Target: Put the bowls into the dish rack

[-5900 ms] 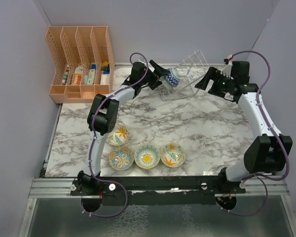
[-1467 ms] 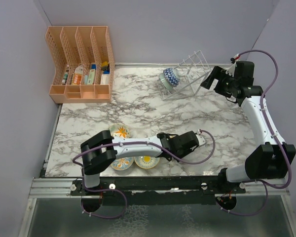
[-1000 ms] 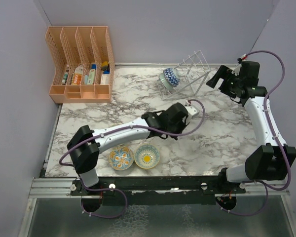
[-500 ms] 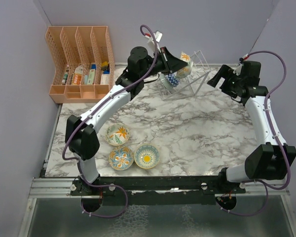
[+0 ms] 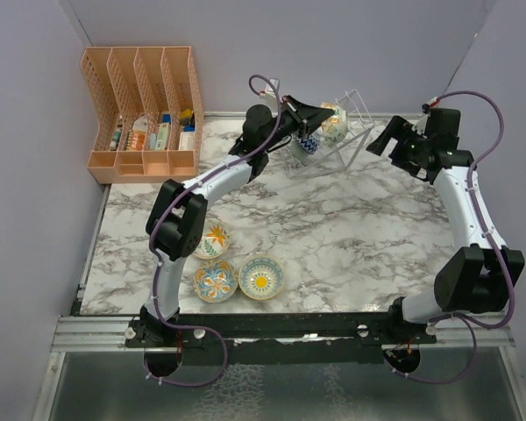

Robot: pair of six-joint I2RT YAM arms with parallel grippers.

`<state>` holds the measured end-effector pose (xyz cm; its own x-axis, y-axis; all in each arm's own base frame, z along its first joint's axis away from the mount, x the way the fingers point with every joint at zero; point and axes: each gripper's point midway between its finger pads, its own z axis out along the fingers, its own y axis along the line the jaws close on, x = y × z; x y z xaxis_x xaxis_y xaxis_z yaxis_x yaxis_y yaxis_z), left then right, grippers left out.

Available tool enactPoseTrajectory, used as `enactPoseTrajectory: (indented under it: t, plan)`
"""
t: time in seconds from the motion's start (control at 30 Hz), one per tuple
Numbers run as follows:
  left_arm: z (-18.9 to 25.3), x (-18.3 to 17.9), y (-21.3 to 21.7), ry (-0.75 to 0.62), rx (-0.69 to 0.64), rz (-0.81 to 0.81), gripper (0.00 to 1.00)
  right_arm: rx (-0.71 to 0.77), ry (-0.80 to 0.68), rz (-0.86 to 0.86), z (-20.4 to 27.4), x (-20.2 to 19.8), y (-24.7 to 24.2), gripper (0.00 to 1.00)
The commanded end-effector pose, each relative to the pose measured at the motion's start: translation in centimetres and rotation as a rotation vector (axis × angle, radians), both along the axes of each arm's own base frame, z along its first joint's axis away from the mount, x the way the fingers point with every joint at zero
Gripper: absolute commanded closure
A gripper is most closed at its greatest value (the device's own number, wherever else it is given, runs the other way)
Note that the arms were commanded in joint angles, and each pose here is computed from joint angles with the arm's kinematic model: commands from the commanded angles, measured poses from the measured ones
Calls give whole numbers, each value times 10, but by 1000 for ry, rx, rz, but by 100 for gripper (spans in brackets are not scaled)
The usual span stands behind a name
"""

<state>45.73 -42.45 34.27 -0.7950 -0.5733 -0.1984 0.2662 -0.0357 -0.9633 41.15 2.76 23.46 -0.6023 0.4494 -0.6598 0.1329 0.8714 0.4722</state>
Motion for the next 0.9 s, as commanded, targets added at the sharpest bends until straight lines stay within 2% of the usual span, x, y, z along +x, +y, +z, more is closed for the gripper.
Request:
enactPoseTrajectory:
  t: [0.0,0.37,0.87]
  plan:
    - [68,19,30,-90,-244,119,100,11,-33,25,9,8,2,9]
    - [29,78,72,-11,-245,308,100,12,-21,38,4,17,2,9]
    - [-8,105,74,66,-286,343,100,5,-6,38,-6,26,-2,9]
